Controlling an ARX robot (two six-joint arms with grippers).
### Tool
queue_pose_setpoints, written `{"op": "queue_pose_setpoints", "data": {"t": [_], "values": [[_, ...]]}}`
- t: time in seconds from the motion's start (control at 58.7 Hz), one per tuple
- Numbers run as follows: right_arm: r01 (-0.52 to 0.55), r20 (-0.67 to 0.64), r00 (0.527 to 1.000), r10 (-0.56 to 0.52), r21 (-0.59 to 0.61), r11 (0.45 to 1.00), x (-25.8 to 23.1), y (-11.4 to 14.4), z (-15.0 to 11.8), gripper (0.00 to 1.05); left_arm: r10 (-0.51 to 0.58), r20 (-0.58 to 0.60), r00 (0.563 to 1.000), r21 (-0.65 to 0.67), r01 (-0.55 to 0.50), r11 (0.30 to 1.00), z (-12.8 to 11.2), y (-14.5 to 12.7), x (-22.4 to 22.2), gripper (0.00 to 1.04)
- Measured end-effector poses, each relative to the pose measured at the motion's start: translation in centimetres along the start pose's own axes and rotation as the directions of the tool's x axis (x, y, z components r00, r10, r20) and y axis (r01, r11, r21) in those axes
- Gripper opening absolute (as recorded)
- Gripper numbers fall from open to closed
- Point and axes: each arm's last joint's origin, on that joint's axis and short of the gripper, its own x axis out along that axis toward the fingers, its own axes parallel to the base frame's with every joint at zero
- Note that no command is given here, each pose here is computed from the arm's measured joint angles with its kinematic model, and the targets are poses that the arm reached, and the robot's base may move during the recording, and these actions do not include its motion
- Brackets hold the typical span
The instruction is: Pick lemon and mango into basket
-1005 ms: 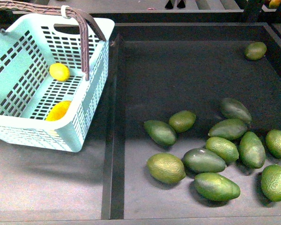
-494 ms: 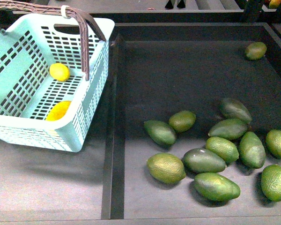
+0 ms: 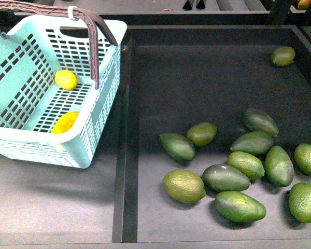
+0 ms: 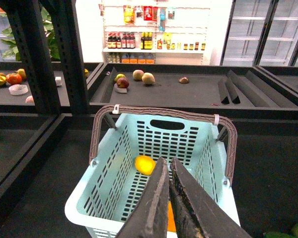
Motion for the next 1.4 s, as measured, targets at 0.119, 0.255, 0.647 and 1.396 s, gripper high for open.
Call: {"op": "queue_pose_setpoints", "data": {"t": [0.119, 0.255, 0.647, 1.396], "values": [[0.0, 0.0, 1.0, 0.0, 0.0, 1.0, 0.0, 0.0, 0.0, 0.96, 0.0, -0.008, 1.0, 0.0, 0.0, 1.0, -0.27, 0.0, -0.94, 0.03], [0.0, 0.0, 1.0, 0.0, 0.0, 1.0, 0.0, 0.0, 0.0, 0.96, 0.0, -0.004, 1.0, 0.0, 0.0, 1.0, -0.25, 0.0, -1.0, 0.03], [0.0, 0.0, 1.0, 0.0, 0.0, 1.0, 0.0, 0.0, 0.0, 0.96, 0.0, -0.004, 1.0, 0.0, 0.0, 1.0, -0.25, 0.0, -1.0, 0.03], [0.0, 0.0, 1.0, 0.0, 0.0, 1.0, 0.0, 0.0, 0.0, 0.96, 0.0, -0.004, 1.0, 0.002, 0.0, 1.0, -0.25, 0.0, -1.0, 0.99]]}}
